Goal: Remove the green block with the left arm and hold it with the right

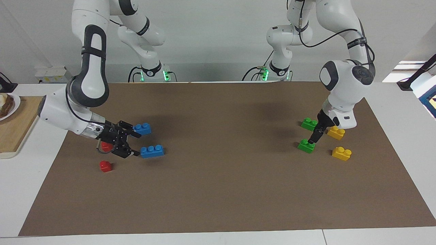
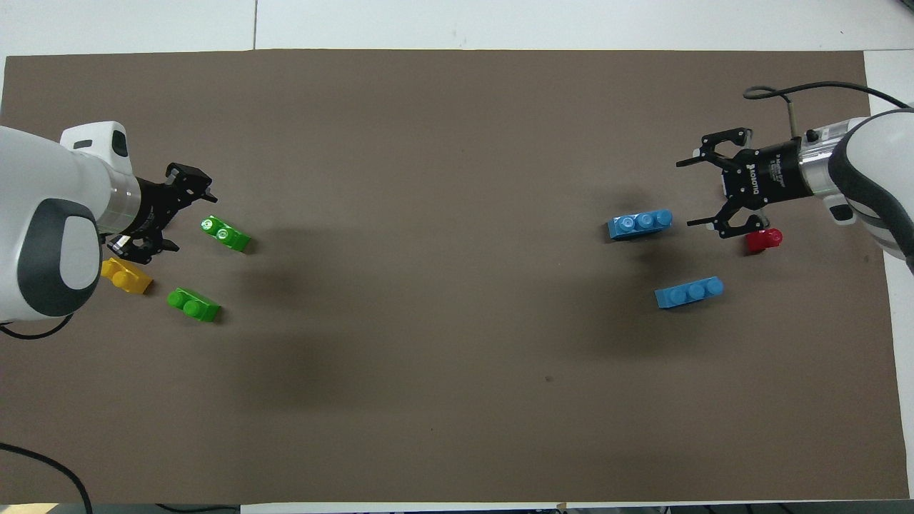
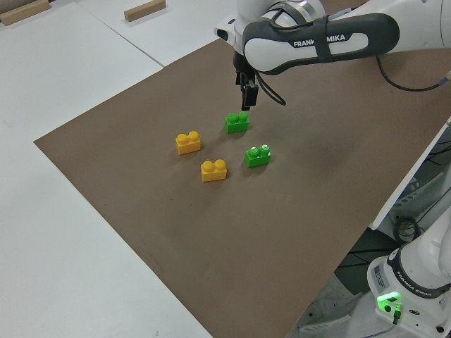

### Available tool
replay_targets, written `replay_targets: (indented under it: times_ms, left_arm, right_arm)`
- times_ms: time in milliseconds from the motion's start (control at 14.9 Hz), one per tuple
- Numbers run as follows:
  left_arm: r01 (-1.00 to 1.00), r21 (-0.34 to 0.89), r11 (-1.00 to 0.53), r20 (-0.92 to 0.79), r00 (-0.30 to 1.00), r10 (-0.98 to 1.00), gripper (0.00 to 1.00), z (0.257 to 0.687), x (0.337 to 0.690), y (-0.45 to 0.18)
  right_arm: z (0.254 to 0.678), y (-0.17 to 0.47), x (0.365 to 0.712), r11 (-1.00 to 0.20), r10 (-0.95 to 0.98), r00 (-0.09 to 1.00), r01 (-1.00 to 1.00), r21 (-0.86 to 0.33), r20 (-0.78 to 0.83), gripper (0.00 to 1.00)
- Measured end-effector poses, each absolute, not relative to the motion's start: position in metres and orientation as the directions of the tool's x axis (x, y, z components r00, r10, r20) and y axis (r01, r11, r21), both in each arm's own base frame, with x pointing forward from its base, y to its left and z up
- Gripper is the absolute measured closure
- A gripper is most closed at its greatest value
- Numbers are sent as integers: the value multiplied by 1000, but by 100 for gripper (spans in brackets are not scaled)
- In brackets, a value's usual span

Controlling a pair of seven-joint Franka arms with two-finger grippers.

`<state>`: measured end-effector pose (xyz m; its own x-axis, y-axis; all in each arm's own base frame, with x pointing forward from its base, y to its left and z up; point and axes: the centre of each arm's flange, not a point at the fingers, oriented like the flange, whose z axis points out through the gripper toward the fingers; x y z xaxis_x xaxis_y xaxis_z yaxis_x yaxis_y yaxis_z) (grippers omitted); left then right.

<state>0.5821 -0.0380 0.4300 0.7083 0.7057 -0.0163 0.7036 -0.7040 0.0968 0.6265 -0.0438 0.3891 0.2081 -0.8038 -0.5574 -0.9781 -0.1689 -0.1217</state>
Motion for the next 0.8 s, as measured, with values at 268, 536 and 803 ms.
replay_targets:
  times_ms: [268, 536, 803]
  left_arm:
    - [474, 81, -877, -1, 880, 475, 0, 486, 581, -30]
    - [261, 61, -963, 37, 964, 263, 0, 530, 574, -19]
    - [114, 50, -992, 36, 993, 116, 0, 556, 556, -19]
  right_arm:
    - [449, -53, 635, -394, -815, 439, -899, -194, -378, 0]
    - [510, -57, 638, -645, -706, 681, -732, -219, -197, 0]
    - [567, -51, 615, -826, -528, 846, -532, -187, -76, 0]
